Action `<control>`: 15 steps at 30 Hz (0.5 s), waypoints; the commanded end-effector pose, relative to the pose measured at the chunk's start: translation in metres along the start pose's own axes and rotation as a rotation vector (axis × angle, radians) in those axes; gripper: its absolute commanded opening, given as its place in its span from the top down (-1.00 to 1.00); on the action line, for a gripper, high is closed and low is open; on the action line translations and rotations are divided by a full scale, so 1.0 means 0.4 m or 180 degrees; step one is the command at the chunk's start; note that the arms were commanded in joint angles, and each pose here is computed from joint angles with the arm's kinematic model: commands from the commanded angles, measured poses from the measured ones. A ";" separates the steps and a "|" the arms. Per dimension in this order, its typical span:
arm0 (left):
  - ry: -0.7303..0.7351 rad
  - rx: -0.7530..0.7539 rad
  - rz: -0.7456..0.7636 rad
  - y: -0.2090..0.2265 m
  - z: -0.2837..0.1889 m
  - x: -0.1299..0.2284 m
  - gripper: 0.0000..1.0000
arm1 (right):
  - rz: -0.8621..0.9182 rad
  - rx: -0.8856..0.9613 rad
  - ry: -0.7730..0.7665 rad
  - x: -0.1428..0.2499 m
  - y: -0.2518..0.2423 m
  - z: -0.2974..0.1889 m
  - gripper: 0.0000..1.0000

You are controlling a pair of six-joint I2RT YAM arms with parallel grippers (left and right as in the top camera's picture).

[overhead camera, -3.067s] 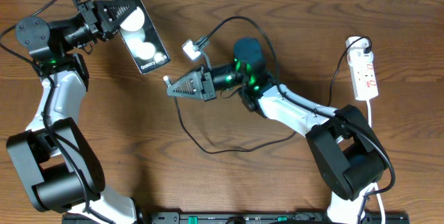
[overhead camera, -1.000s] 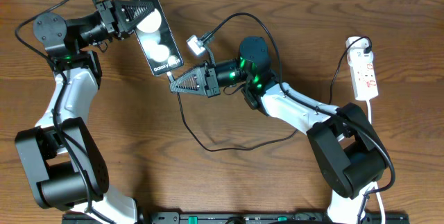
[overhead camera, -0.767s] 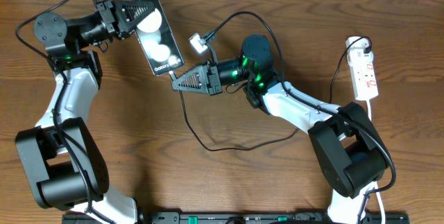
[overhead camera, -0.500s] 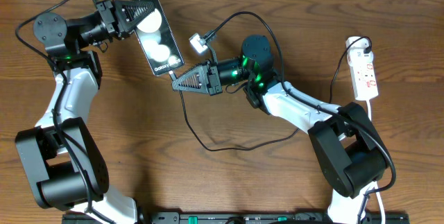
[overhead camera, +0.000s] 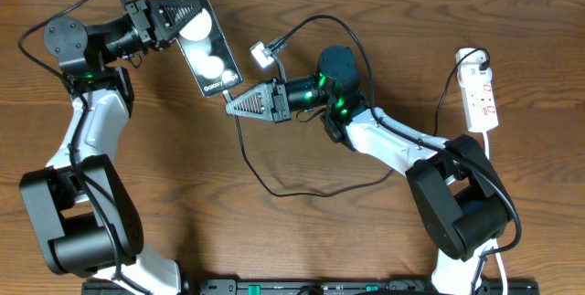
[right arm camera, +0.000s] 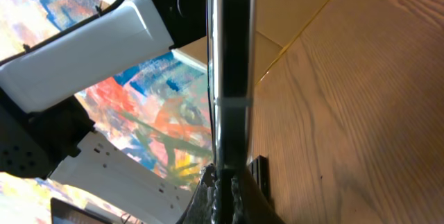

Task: Plug charger to phone and switch on socket
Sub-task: 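Push the USB-C plug into the phone's port with the right gripper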

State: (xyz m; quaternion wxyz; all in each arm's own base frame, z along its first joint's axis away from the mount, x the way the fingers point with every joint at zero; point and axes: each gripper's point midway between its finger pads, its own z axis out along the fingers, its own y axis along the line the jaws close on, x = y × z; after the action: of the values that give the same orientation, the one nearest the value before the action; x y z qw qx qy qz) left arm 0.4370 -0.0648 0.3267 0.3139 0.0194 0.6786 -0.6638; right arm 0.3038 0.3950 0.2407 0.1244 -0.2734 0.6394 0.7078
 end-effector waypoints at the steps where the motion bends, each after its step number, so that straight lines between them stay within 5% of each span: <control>1: 0.0168 0.0039 0.0119 -0.038 0.006 0.021 0.85 | 0.0082 0.0176 -0.0323 -0.045 -0.034 -0.009 0.98; 15: 0.0435 0.0042 0.0124 -0.037 0.003 0.058 0.85 | 0.0014 0.0140 -0.0340 -0.050 -0.024 -0.009 0.98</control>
State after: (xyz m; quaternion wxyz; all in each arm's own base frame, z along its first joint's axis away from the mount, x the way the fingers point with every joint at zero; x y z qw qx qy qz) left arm 0.4347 -0.0656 0.3256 0.3098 0.0260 0.6809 -0.6631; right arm 0.3031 0.3958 0.2409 0.1233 -0.2702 0.6394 0.7092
